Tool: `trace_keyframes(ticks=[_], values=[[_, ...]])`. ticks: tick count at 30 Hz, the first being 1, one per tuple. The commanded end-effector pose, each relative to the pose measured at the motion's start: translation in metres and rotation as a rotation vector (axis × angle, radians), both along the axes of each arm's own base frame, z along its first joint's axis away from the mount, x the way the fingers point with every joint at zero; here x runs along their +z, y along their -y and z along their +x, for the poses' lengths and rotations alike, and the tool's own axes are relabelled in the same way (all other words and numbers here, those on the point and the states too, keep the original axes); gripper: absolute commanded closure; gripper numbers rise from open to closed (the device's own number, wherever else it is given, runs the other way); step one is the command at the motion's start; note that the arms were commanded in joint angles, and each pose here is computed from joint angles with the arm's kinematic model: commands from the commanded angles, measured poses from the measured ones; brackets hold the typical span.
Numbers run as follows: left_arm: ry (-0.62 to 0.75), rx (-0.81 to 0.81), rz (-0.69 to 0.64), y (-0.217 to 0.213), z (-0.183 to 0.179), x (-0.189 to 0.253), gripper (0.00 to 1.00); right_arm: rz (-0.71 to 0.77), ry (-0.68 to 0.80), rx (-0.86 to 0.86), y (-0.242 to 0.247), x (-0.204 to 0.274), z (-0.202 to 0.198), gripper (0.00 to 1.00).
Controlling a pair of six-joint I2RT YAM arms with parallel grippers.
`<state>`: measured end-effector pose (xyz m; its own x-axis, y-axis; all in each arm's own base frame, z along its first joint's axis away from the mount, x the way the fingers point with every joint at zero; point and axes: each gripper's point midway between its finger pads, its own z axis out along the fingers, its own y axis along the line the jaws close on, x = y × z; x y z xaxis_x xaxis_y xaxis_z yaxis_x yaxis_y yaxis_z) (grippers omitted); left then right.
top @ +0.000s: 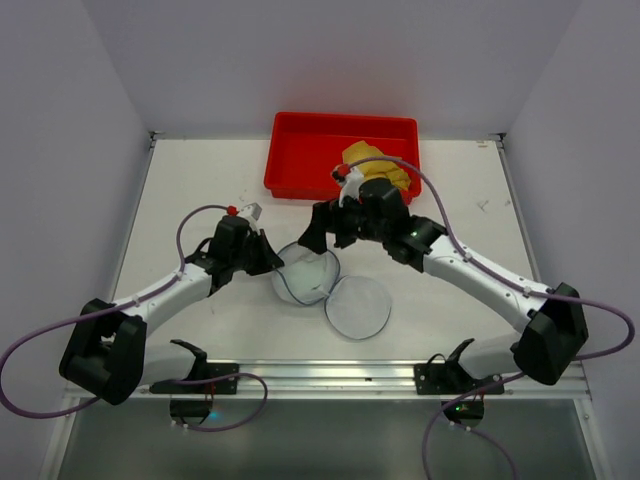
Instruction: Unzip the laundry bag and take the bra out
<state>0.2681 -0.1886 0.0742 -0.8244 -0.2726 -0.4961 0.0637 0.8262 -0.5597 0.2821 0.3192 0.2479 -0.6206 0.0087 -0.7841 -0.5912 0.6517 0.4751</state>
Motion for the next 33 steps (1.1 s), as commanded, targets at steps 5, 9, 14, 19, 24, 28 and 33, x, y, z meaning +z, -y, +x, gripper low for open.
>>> trace_keyframes(ticks=[5, 9, 14, 19, 24, 28, 33], values=[[0.059, 0.0, -0.021, 0.004, 0.013, 0.023, 1.0, -0.189, -0.121, 0.11, -0.027, -0.091, -0.045, 0.07], [0.054, 0.002, -0.026, 0.003, 0.009, 0.021, 1.0, -0.306, -0.149, 0.077, -0.028, -0.138, -0.033, 0.04], [0.062, -0.001, -0.031, 0.003, 0.007, 0.024, 1.0, -0.421, -0.149, 0.075, -0.028, -0.165, -0.02, 0.01], [0.078, -0.009, -0.043, 0.005, 0.01, 0.032, 1.0, -0.505, -0.191, 0.142, -0.033, -0.182, -0.03, 0.01], [0.06, -0.01, -0.037, 0.006, 0.011, 0.026, 1.0, -0.552, -0.214, 0.153, -0.036, -0.198, -0.031, 0.3], [0.052, -0.004, -0.036, 0.005, 0.009, 0.022, 1.0, -0.527, -0.19, 0.163, -0.033, -0.189, -0.035, 0.85], [0.069, 0.015, -0.013, -0.001, 0.014, 0.027, 1.0, -0.395, -0.094, 0.256, -0.031, -0.133, -0.055, 1.0]])
